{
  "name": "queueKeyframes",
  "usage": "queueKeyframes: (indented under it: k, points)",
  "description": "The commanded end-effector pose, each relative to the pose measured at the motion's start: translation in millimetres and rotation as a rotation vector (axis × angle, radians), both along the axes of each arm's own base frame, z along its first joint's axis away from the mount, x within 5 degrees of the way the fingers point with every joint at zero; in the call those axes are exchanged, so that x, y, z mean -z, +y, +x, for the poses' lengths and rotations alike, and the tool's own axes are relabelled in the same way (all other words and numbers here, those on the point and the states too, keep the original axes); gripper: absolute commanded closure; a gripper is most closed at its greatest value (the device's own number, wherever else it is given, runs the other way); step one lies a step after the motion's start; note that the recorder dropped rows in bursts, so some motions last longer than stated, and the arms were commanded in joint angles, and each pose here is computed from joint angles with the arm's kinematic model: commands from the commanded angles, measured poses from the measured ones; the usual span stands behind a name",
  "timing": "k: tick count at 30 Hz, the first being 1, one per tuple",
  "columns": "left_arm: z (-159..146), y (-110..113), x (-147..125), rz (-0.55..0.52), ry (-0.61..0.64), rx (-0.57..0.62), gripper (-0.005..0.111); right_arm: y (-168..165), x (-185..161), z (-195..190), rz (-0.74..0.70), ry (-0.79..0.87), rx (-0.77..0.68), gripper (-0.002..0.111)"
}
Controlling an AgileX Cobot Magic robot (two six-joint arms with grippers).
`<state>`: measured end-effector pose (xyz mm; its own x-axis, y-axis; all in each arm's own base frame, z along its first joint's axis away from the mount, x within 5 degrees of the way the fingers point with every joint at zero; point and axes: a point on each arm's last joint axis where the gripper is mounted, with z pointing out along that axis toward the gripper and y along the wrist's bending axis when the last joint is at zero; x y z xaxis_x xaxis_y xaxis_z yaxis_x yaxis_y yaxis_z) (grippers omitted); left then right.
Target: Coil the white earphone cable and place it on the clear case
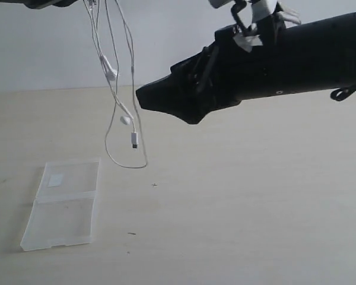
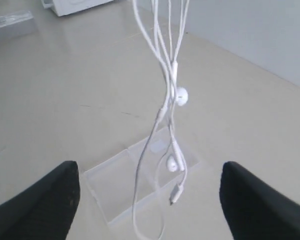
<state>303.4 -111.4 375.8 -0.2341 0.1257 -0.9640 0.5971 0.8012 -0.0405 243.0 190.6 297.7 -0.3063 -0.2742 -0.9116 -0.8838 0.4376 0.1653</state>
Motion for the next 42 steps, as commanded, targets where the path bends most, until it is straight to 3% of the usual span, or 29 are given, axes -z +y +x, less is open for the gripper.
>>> queueKeyframes:
  k: [1,7,15,42]
  points:
    - [-0.9,-11.4,-6.0,-0.002,-0.07,-0.083,0.107,9.8,6.3,5.9,-0.045,-0.035,0.15,0.034]
    - [-4.3,-24.8,0.0,0.015,-0.132,-0.2,0.107,20.7,12.6,6.5,-0.069,-0.037,0.254,0.034]
    - [-2.9,-20.8,2.7,0.011,-0.152,-0.287,0.107,30.7,14.2,17.3,-0.044,-0.003,0.298,0.034]
    - [3.4,-25.4,13.7,-0.009,-0.097,-0.278,0.107,60.5,17.0,42.9,0.013,0.041,0.228,0.034]
